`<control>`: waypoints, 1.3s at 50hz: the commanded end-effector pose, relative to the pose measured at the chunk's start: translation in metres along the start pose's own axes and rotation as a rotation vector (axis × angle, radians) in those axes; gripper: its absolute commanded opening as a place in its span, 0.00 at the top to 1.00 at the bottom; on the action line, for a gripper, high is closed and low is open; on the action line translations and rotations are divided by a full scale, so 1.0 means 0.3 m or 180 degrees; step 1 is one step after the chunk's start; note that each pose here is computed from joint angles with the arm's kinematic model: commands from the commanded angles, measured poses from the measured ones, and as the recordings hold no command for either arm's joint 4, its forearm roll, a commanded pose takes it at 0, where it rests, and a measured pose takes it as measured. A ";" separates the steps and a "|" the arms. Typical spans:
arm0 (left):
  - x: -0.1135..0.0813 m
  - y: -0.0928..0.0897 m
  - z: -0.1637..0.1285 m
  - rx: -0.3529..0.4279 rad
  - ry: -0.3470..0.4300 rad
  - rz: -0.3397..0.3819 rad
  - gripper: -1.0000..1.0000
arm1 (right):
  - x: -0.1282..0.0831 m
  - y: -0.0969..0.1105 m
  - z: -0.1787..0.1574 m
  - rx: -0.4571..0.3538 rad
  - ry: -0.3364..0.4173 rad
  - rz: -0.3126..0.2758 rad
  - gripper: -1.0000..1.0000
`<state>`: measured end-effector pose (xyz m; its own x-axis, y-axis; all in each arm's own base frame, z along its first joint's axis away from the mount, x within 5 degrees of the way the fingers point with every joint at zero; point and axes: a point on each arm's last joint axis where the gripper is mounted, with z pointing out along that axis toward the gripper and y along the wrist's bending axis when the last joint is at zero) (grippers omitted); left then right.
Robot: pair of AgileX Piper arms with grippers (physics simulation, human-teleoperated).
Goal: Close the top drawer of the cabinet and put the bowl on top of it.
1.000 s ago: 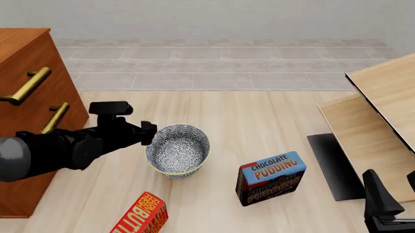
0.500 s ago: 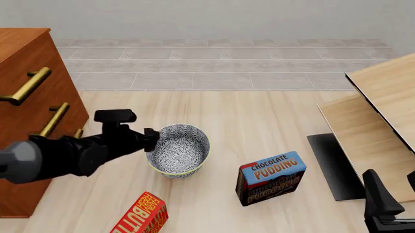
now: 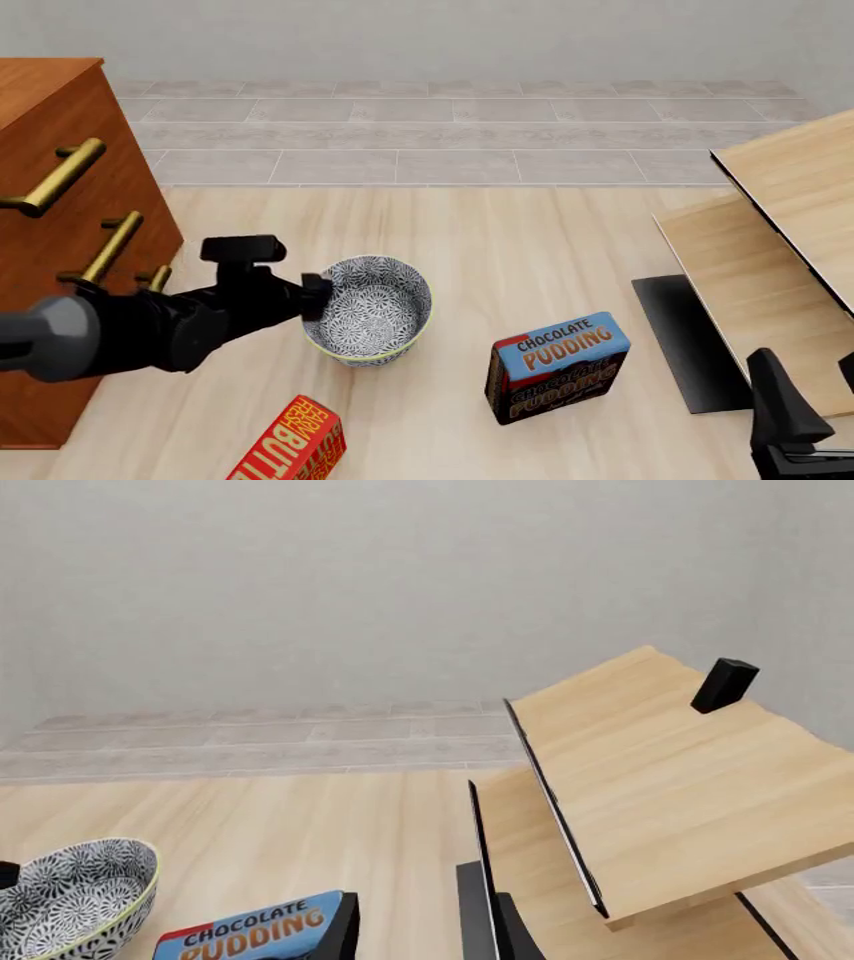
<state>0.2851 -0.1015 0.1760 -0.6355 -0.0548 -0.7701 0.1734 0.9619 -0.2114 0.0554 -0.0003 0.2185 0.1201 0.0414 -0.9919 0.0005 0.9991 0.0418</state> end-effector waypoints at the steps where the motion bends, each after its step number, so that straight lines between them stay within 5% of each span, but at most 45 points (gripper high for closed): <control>1: 0.016 -0.008 0.006 0.0024 0.0021 -0.0015 0.00 | -0.002 0.000 0.000 0.0001 -0.0003 0.0002 0.00; 65: 0.093 -0.006 0.091 0.0028 0.0164 -0.0084 0.00 | 0.001 -0.001 0.000 0.0010 0.0008 0.0014 0.00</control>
<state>0.2878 -0.1110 0.1429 -0.6724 -0.0639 -0.7374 0.1648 0.9583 -0.2333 0.0555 -0.0004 0.2182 0.1173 0.0442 -0.9921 0.0015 0.9990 0.0447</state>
